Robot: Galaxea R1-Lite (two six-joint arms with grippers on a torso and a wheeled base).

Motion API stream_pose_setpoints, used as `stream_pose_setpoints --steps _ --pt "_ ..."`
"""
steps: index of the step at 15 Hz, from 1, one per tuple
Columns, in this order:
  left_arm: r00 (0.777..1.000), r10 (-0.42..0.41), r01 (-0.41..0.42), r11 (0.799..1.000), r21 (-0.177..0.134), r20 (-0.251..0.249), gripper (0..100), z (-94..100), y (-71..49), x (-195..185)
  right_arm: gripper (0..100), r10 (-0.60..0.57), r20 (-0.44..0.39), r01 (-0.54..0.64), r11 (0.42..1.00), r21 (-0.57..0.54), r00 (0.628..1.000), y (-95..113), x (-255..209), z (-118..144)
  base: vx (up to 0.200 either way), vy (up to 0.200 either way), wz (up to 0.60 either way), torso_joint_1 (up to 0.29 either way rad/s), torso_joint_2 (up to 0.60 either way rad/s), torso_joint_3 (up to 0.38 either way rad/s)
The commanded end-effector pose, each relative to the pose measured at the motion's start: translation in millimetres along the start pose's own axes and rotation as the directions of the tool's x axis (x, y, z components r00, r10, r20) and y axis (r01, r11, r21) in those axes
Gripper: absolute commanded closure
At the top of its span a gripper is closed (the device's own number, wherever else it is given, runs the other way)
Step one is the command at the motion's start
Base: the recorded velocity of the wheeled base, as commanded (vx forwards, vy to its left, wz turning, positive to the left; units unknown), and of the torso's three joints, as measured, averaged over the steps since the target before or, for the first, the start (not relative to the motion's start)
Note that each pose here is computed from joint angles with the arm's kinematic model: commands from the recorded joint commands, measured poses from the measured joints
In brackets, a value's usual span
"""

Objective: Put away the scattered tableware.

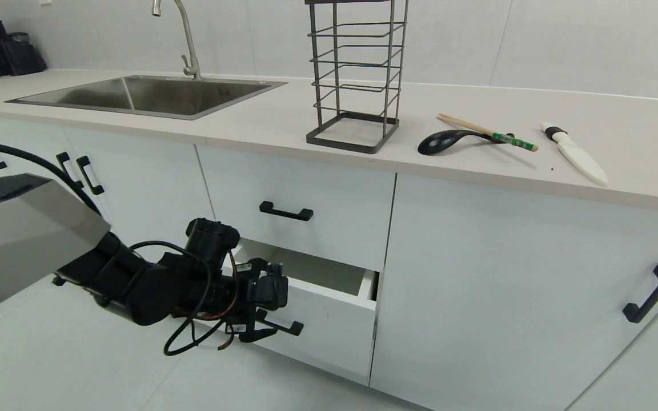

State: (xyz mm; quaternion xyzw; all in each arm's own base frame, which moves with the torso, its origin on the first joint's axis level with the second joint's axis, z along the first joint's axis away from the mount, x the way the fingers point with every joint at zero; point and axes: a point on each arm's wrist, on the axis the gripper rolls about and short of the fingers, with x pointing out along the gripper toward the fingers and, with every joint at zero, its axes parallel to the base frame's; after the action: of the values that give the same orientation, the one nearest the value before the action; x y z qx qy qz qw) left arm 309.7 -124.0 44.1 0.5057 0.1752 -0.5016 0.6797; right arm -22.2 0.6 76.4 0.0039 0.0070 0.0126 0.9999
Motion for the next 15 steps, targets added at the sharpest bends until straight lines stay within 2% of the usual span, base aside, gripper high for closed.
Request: stream_pose_setpoints --steps 1,3,5,8,12,15 --pt "1.0 -0.005 0.005 1.0 0.01 0.015 0 2.5 -19.8 -36.3 100 0.001 -0.002 -0.001 1.0 0.0 1.0 0.0 0.1 0.0 0.0 0.0 0.0 0.0 0.0 0.0" --pt "1.0 0.001 -0.001 1.0 0.009 0.02 0 6.4 -36.7 -59.9 100 0.001 -0.002 -0.001 1.0 0.0 1.0 0.0 0.1 0.0 0.0 0.0 0.0 0.0 0.0 0.0" --pt "1.0 0.001 -0.002 1.0 0.014 0.021 0 7.6 -44.1 -68.3 100 0.001 -0.002 -0.001 1.0 0.0 1.0 0.0 0.1 0.0 0.0 0.0 0.0 0.0 0.0 0.0" --pt "0.999 0.01 -0.011 1.0 0.026 0.035 0 12.5 -44.4 -72.4 100 0.001 -0.002 -0.001 1.0 0.0 1.0 0.0 0.1 0.0 0.0 0.0 0.0 0.0 0.0 0.0" --pt "0.999 0.029 -0.03 0.999 0.026 0.04 0 13.9 -45.8 -81.1 100 0.001 -0.002 -0.001 1.0 0.0 1.0 0.0 0.1 0.0 0.0 0.0 0.0 0.0 0.0 0.0" --pt "0.997 0.045 -0.047 0.998 0.036 0.066 0 18.0 -45.0 -87.4 100 0.001 -0.002 -0.001 1.0 0.0 1.0 0.0 0.1 0.0 0.0 0.0 0.0 0.0 0.0 0.0"
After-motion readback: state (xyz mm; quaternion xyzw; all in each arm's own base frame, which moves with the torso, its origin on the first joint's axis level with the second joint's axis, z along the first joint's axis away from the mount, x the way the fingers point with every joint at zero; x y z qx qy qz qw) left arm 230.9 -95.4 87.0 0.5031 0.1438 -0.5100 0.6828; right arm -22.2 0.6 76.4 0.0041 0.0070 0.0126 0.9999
